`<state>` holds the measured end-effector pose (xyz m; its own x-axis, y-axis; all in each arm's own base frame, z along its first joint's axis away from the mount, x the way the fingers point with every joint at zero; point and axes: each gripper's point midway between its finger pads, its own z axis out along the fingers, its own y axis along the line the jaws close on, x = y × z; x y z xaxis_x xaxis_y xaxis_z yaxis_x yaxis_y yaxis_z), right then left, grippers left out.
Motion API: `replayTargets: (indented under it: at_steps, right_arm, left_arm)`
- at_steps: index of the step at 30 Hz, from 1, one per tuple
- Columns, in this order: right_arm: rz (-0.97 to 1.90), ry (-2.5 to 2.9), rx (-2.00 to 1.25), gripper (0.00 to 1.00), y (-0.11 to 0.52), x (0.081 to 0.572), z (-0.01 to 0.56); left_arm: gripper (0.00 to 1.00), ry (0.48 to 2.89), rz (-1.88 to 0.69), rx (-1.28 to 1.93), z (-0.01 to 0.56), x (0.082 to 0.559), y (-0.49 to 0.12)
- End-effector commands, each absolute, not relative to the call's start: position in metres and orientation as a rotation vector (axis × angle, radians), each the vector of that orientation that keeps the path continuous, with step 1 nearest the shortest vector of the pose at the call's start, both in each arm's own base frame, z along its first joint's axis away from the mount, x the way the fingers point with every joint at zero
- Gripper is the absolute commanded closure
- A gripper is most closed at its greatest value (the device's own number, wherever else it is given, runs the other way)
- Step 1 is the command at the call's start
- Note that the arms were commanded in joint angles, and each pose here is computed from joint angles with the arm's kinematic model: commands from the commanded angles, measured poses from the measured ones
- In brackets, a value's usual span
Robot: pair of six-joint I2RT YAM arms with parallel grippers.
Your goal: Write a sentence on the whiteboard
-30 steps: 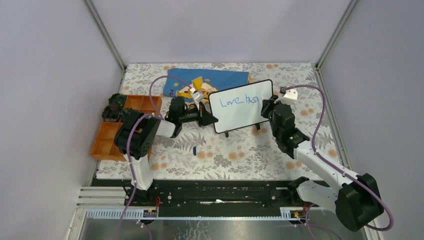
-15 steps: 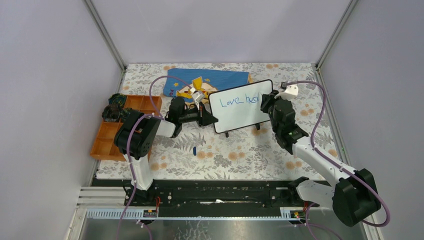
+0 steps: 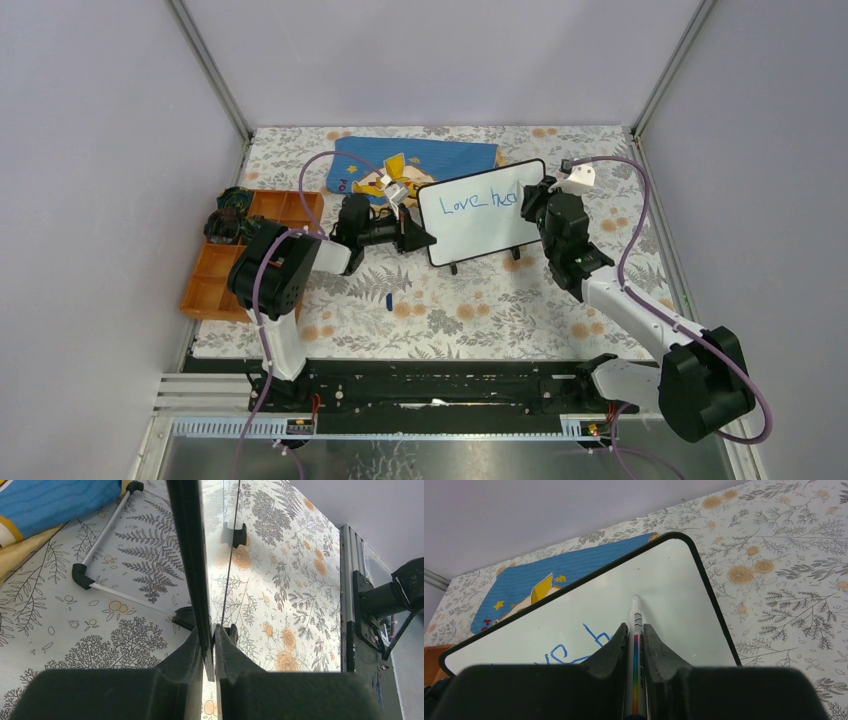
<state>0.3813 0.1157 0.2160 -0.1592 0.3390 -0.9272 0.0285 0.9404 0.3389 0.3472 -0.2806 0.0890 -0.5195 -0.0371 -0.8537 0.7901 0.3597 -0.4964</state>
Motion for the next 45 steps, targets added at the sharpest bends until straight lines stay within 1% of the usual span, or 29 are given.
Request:
replayTargets:
  at_steps: [1,12,45]
  right_arm:
    - [0.327,1.642,0.305,1.0,0.118,0.39,0.241]
    - [0.32,1.674,0.331,1.0,0.115,0.394,0.229]
    - [0.282,1.781,0.344,1.0,0.107,0.374,0.188]
  left_arm:
    - [1.0,2.01,-1.229,0.662,0.034,0.323,-0.276]
    - [1.0,2.009,-1.226,0.665,0.034,0.322,-0.276]
    - [1.0,2.013,-1.208,0.659,0.034,0.323,-0.276]
